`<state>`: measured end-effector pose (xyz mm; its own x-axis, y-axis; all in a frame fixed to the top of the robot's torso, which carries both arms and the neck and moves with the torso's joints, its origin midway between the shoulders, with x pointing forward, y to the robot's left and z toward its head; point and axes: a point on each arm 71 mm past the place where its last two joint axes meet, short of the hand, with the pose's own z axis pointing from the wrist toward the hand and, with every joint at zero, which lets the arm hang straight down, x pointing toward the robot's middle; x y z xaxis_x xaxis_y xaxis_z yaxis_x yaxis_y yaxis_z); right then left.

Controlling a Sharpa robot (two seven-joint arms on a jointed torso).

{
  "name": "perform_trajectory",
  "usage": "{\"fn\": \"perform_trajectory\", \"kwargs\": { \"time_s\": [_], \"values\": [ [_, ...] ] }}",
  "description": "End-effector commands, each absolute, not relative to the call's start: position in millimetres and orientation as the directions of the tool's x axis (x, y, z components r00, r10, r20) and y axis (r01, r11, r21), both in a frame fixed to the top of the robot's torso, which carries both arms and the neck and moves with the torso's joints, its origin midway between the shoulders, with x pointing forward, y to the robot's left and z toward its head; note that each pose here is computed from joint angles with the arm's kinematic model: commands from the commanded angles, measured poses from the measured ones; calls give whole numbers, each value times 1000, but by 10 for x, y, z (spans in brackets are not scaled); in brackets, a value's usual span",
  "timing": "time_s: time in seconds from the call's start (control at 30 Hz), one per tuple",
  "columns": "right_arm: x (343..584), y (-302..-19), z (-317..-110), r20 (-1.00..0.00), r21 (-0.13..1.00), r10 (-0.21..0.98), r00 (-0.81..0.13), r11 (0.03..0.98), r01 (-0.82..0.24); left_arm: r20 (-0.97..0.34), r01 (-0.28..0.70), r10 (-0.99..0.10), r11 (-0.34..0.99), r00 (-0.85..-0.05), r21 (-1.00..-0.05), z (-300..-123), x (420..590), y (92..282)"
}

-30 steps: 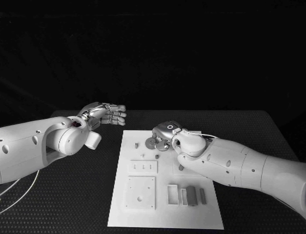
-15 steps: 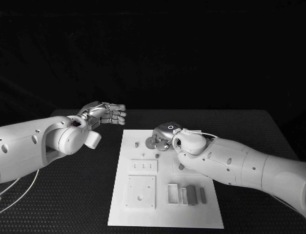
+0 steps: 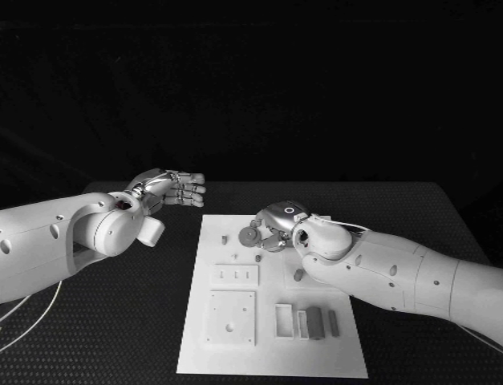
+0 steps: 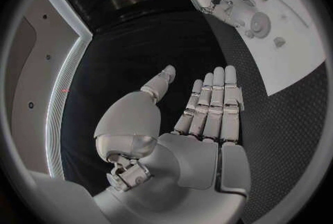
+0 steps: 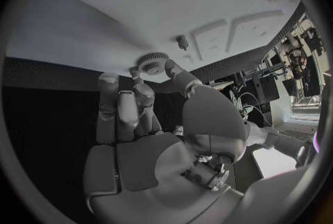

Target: Assemble the parts on the task board

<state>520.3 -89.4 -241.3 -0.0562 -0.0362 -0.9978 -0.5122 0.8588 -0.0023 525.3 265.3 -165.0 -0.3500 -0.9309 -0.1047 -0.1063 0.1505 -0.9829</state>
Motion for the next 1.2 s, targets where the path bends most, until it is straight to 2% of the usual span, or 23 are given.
{"fn": "perform_trajectory", "kwargs": {
  "time_s": [0.03,0.37,0.53,0.7,0.77,0.93,1.03,1.2],
  "values": [
    [5192,-920,-2340,-1000,17,5,-25,851,-526,-105,-97,-928,148,-357,-984,-1635,5253,2646],
    [5211,-1263,-1961,-989,121,146,2,829,-546,-107,-93,-930,149,-351,-984,-1635,5268,2690],
    [5272,-1600,-1840,-968,243,229,-98,778,-580,-112,-90,-930,153,-351,-984,-1641,5290,2714],
    [5325,-2002,-1763,-937,343,315,-150,755,-558,-119,-91,-930,160,-349,-983,-1653,5302,2742],
    [5351,-2172,-1766,-925,376,337,-175,758,-533,-120,-92,-930,161,-347,-983,-1659,5304,2750],
    [5434,-2474,-1825,-925,380,319,-207,786,-487,-123,-93,-929,165,-349,-982,-1668,5302,2756],
    [5487,-2586,-1872,-921,388,320,-221,796,-464,-124,-94,-927,167,-355,-981,-1673,5297,2753],
    [5489,-2726,-2061,-920,386,306,-243,814,-435,-123,-97,-923,169,-364,-981,-1697,5295,2740]
  ]
}}
